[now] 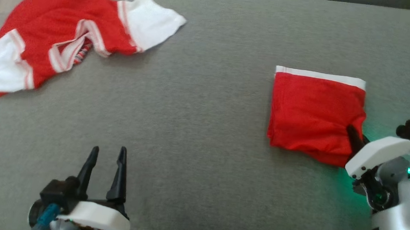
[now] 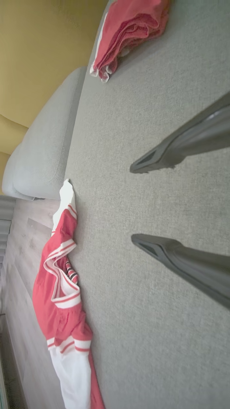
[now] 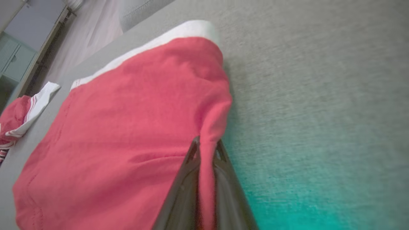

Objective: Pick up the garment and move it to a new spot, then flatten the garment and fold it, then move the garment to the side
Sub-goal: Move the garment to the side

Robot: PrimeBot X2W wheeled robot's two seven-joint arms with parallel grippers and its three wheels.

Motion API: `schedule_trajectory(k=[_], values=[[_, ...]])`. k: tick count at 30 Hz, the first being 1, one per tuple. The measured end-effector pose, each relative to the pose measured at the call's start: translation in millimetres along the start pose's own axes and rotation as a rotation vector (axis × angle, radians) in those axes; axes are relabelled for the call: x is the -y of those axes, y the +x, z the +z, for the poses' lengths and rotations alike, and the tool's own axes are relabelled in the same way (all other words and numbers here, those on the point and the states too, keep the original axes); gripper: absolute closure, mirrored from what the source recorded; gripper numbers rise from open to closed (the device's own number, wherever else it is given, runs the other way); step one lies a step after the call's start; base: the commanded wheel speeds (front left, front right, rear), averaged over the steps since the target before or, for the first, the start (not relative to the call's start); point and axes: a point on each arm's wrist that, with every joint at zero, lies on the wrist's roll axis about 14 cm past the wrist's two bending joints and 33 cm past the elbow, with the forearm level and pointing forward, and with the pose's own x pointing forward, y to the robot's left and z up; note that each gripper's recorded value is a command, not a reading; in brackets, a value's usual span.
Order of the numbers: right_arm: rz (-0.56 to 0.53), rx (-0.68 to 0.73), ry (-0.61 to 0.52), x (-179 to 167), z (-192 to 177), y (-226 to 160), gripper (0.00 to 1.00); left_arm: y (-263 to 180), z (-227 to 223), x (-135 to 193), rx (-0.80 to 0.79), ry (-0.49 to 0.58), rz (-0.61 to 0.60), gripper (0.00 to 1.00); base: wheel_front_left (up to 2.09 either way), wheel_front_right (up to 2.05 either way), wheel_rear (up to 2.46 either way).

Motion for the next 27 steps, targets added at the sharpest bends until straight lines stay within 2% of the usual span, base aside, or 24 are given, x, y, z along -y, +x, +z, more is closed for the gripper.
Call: schedule_trajectory(k=[2, 7, 12, 17, 22, 27], values=[[-0.008, 0.018, 0.005, 3.7, 3.4, -3.3, 1.0, 3.1, 0.6, 3.7, 0.002, 0.003, -0.014, 0.0, 0.0, 0.0, 0.0], [-0.078, 0.098, -0.004, 31.6, 18.6, -27.0, 1.0, 20.3, -1.6, 39.0, -0.003, 0.021, -0.143, 0.0, 0.0, 0.0, 0.0], [-0.21, 0.173, 0.008, 83.1, 30.1, -62.9, 1.0, 44.9, 0.8, 87.0, 0.014, 0.048, -0.311, 0.0, 0.0, 0.0, 0.0], [-0.341, 0.206, 0.0, 130.7, 36.4, -91.1, 1.0, 64.7, 0.1, 123.0, 0.026, 0.055, -0.425, 0.0, 0.0, 0.0, 0.0], [-0.437, 0.23, -0.107, 162.1, 68.9, -89.1, 1.0, 79.5, -11.6, 129.4, 0.006, 0.065, -0.456, 0.0, 0.0, 0.0, 0.0], [-0.523, 0.238, -0.288, 186.6, 119.3, -73.9, 1.0, 86.0, -22.7, 111.9, -0.021, 0.079, -0.414, 0.0, 0.0, 0.0, 0.0]])
